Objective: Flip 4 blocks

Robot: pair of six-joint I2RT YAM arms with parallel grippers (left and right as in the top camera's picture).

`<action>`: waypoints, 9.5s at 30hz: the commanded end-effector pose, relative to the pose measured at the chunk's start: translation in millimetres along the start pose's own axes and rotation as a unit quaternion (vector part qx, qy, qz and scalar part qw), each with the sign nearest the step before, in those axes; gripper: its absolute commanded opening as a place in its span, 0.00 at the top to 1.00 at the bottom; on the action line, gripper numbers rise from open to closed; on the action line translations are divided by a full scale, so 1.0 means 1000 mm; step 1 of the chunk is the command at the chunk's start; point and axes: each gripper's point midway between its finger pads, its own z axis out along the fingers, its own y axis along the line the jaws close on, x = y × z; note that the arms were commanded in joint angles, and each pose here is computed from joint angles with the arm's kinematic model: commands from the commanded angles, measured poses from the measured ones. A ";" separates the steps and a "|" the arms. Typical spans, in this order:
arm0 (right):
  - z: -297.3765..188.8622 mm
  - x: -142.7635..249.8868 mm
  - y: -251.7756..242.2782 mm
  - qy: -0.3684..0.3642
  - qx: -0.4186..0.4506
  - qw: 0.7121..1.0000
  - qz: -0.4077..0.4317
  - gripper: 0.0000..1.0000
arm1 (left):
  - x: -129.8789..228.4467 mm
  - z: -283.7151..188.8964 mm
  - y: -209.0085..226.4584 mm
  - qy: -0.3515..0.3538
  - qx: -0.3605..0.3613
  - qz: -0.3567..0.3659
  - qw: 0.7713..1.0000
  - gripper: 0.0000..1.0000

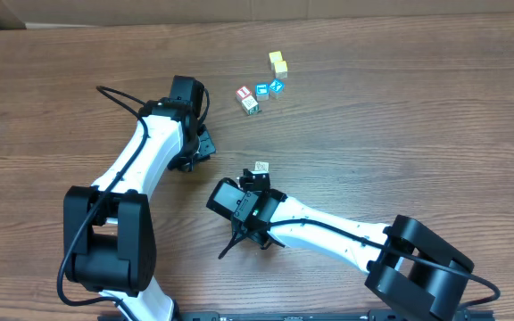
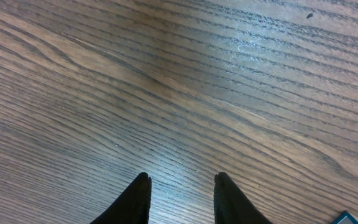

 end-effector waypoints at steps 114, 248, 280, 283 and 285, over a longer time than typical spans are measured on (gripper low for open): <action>0.005 0.008 -0.013 0.033 -0.084 0.984 0.152 0.96 | 0.029 0.035 -0.151 0.051 0.171 0.303 0.936 0.96; -0.001 -0.006 -0.010 0.017 -0.090 0.986 0.141 0.96 | 0.019 0.028 -0.149 0.059 0.154 0.195 0.967 0.84; -0.021 -0.123 -0.213 -0.032 -0.034 0.989 0.143 0.44 | -0.014 -0.084 -0.046 0.024 0.075 0.059 0.995 0.96; -0.023 -0.133 -0.245 -0.049 -0.006 0.983 0.176 0.00 | -0.019 -0.114 -0.034 -0.015 0.078 0.046 0.996 0.96; -0.023 -0.135 -0.258 -0.052 -0.002 0.980 0.194 0.00 | -0.023 -0.129 -0.023 -0.040 0.068 0.038 0.996 0.96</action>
